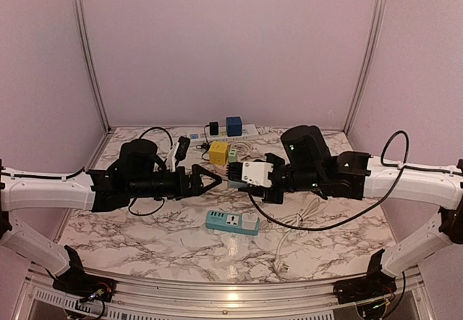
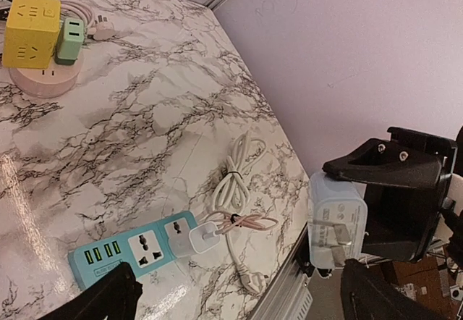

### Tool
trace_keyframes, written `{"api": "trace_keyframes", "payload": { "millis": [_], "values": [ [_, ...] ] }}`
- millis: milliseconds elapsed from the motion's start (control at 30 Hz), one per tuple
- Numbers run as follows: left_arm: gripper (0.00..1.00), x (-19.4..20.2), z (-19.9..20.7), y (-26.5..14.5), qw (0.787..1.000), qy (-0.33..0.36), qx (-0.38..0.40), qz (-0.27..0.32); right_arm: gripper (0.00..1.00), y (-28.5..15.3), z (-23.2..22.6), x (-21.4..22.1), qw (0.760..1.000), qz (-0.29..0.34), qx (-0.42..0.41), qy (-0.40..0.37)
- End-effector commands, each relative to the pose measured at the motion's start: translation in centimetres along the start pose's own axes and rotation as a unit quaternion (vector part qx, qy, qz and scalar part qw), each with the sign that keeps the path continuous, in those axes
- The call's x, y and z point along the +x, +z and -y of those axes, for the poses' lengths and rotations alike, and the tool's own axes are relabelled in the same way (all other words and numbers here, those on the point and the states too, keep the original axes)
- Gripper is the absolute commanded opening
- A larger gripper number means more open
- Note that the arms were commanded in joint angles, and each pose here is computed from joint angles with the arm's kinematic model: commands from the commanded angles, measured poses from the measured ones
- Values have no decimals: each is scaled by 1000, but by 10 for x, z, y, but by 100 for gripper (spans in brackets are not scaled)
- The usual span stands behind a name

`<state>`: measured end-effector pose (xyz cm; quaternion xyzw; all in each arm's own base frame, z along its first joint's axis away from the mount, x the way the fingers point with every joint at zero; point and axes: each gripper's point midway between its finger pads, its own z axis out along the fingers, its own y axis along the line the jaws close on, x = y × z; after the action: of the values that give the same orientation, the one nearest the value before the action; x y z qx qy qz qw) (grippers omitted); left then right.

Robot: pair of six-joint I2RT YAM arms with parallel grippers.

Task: Insert the plug
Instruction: Pass from the right arm to the left

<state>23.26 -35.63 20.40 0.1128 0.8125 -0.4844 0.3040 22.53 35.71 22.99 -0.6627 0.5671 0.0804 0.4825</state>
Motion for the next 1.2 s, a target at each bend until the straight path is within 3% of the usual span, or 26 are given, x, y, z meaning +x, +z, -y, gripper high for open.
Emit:
{"api": "trace_keyframes", "payload": {
  "millis": [0, 167, 433, 733, 767, 833, 900, 1033, 1167],
  "values": [
    [99, -12, 38, 0, 996, 11, 84, 8, 11, 0, 14, -16, 998, -4, 52, -30],
    [96, -9, 49, 5, 994, 17, 109, -2, 11, 7, 7, -23, 998, -4, 46, -42],
    [80, -1, 48, 18, 993, 17, 113, -23, 11, 10, 1, -39, 998, 9, 41, -53],
    [21, -3, 46, 22, 993, 17, 112, -18, 13, 14, -2, -39, 998, 1, 37, -58],
    [16, -3, 46, 22, 993, 18, 113, -17, 15, 14, -2, -39, 998, 0, 38, -57],
    [6, -2, 47, 21, 993, 19, 114, -16, 35, 15, 1, -38, 998, -1, 46, -40],
    [1, -3, 48, 19, 992, 24, 120, -13, 46, 12, 1, -42, 999, 10, 44, -23],
    [0, -5, 58, 9, 988, 53, 142, 2, 55, 1, -2, -55, 998, 48, 30, 37],
    [0, -9, 70, -9, 980, 100, 168, 30, 57, -17, -19, -84, 985, 121, -47, 117]
  ]
}}
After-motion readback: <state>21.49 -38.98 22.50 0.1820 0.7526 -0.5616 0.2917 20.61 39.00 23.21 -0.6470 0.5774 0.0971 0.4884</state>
